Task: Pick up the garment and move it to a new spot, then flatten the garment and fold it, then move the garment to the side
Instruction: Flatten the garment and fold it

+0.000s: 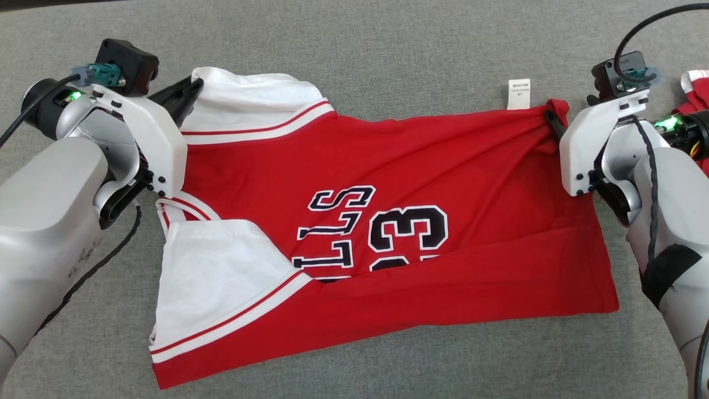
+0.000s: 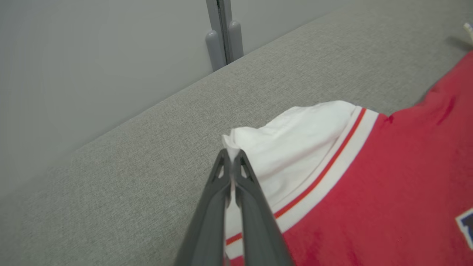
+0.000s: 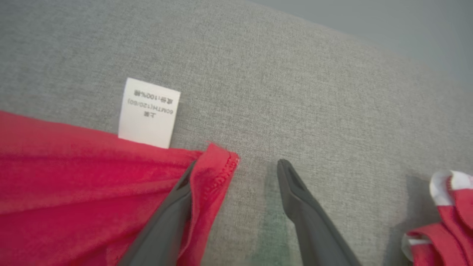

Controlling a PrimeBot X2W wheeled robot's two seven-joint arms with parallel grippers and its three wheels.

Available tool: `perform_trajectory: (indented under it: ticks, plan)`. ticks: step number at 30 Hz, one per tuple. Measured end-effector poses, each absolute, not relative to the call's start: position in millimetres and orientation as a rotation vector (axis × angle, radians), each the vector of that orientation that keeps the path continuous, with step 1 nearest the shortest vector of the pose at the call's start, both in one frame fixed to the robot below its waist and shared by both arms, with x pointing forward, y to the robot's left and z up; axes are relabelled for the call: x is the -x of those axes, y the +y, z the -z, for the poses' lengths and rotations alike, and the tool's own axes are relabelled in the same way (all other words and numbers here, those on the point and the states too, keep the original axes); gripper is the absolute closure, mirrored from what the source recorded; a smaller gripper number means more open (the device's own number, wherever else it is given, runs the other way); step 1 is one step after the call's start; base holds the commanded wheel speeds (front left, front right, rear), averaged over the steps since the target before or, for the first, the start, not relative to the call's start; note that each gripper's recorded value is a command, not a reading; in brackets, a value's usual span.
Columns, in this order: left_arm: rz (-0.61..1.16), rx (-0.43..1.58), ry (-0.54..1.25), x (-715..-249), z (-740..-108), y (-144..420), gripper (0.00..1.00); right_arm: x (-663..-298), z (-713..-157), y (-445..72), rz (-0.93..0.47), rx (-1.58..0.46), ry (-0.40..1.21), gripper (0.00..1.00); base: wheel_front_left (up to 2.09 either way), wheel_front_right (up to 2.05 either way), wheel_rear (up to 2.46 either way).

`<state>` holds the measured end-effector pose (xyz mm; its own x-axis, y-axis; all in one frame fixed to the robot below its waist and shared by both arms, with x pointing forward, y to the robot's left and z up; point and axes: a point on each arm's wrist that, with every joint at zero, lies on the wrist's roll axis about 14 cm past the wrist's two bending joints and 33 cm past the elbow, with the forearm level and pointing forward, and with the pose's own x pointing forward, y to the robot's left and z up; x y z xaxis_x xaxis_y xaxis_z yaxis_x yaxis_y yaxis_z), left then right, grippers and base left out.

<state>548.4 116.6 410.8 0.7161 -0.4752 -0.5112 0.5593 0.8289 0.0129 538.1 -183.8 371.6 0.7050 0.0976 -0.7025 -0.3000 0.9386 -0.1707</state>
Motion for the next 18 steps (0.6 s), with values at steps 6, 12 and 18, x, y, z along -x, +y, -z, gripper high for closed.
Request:
perform_trajectory:
  ticks: [6, 12, 18]
  plan:
    - [0.581, -0.172, 0.521, -549, -408, 115, 1.0, -541, -373, -186, -0.202, 0.23, 0.731, 0.0, 0.0, 0.0, 0.0]
    - [0.571, -0.174, 0.522, -552, -408, 118, 1.0, -544, -375, -170, -0.209, 0.13, 0.698, 0.22, 0.0, 0.0, 0.0]
    - [0.549, -0.18, 0.534, -551, -405, 127, 1.0, -549, -380, -162, -0.202, 0.029, 0.664, 1.0, 0.0, 0.0, 0.0]
